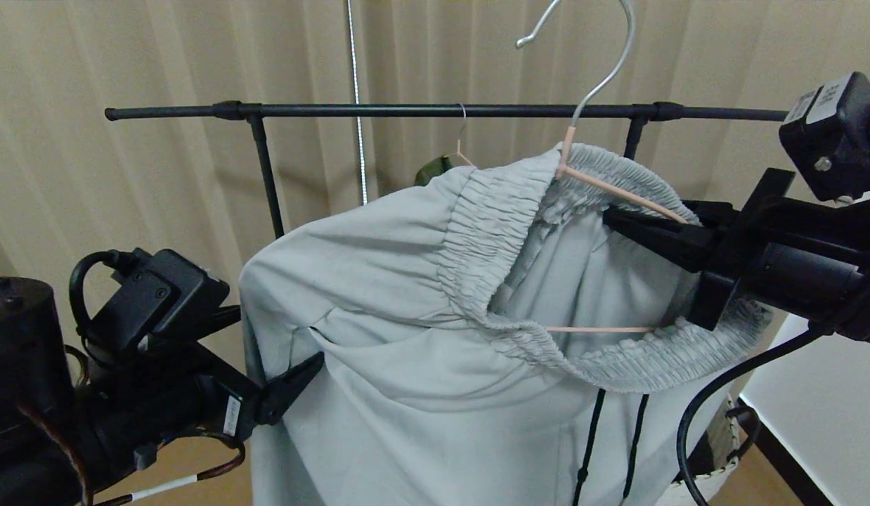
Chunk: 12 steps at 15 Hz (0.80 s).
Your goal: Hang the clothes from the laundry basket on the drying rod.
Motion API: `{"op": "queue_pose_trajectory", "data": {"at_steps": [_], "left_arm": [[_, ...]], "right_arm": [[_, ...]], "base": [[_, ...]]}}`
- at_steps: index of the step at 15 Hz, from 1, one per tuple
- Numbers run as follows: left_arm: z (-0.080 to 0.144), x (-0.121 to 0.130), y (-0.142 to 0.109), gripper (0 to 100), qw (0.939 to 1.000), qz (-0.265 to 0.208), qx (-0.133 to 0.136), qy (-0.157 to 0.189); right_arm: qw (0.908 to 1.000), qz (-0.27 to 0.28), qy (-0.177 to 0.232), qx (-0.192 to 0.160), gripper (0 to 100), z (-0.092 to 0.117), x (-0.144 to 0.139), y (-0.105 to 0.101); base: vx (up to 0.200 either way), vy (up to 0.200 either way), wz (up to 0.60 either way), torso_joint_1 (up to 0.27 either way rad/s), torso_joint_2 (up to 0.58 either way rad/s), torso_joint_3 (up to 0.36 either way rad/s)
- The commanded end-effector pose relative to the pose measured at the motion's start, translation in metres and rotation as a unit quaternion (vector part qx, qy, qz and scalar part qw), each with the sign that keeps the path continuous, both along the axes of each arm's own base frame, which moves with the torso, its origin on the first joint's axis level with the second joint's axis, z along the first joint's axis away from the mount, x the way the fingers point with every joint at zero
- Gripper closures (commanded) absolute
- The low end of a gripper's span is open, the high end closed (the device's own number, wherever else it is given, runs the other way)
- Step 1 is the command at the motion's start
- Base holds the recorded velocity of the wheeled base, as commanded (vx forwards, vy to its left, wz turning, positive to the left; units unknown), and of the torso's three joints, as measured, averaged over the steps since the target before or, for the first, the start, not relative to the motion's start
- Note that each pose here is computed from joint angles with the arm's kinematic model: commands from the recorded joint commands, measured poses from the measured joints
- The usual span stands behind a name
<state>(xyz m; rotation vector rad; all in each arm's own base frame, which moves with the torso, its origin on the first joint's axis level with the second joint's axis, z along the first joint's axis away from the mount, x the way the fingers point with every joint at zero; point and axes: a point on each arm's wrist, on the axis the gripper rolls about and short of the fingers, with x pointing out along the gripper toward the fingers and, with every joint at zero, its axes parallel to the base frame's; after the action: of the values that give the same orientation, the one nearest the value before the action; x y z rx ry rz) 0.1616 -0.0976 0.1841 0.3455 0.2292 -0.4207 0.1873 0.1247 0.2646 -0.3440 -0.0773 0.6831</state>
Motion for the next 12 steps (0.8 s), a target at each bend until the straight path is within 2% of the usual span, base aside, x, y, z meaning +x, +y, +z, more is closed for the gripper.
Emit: {"op": "queue_pose_trajectory", "data": {"at_steps": [1,4,8,12], "left_arm": [[-0.002,0.001,0.000,100,1.0000,0.001,0.002,0.004],[-0.012,0.005,0.015,100,0.9989,0.041,0.013,0.019],[-0.027,-0.001,0.042,100,0.9936,0.103,0.024,0.040],[-0.026,-0.003,0.043,100,0.9937,0.103,0.023,0.037]], "right_arm": [[1.0000,0.002,-0.001,0.000,100,0.000,-0.001,0.001],[1.0000,-0.008,-0.002,0.002,100,0.001,0.000,-0.001],[0.9985,-0.055,0.000,0.001,100,0.001,0.013,-0.018],[0.9984,-0.057,0.001,0.001,100,0.001,0.014,-0.019]], "base": [[0.000,0.000,0.00,0.000,0.00,0.000],[0.000,0.000,0.00,0.000,0.00,0.000],[0.000,0.000,0.00,0.000,0.00,0.000],[0.000,0.000,0.00,0.000,0.00,0.000]]}}
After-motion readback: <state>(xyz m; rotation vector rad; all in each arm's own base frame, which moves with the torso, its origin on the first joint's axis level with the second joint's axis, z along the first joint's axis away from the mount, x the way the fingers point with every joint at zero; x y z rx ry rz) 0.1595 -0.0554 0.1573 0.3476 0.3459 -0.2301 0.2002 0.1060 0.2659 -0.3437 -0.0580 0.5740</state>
